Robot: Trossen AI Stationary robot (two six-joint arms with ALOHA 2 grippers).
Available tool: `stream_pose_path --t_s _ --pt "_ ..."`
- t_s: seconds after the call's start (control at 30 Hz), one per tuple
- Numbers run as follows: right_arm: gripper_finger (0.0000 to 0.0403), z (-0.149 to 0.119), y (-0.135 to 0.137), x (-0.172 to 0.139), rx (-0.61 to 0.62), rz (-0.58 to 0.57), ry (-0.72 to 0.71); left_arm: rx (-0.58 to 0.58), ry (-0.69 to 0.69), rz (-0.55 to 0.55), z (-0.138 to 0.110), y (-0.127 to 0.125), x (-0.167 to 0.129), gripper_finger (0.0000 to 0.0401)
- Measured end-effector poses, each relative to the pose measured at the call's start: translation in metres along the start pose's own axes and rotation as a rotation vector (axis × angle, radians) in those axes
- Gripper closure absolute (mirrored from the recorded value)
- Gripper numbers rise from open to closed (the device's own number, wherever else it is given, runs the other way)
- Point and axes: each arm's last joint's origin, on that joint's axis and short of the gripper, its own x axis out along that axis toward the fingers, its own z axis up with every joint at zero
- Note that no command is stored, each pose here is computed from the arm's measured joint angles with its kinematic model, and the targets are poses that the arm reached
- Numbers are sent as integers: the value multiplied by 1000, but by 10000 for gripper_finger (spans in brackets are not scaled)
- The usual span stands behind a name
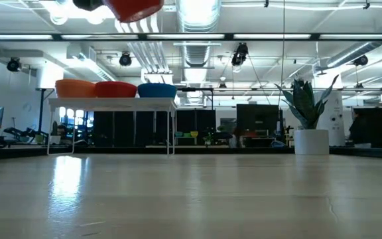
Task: Pick & Place Mini bowls
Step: Stack the red bowl on top of the red bowl on the shelf
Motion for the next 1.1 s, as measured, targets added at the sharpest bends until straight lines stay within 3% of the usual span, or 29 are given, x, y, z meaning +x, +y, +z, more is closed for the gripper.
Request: stream_pose_path --t_s 0.27,0.53,1.1 --pt "394 1 -3 1 24 -26 -7 -102 -6 187 16 52 -11 401" --pt "394 1 -5 1 61 -28 -9 -134 55 399 31 90 -12 401" --pt "394 2 -5 1 62 -27 -15 -141 246 667 28 141 41 401"
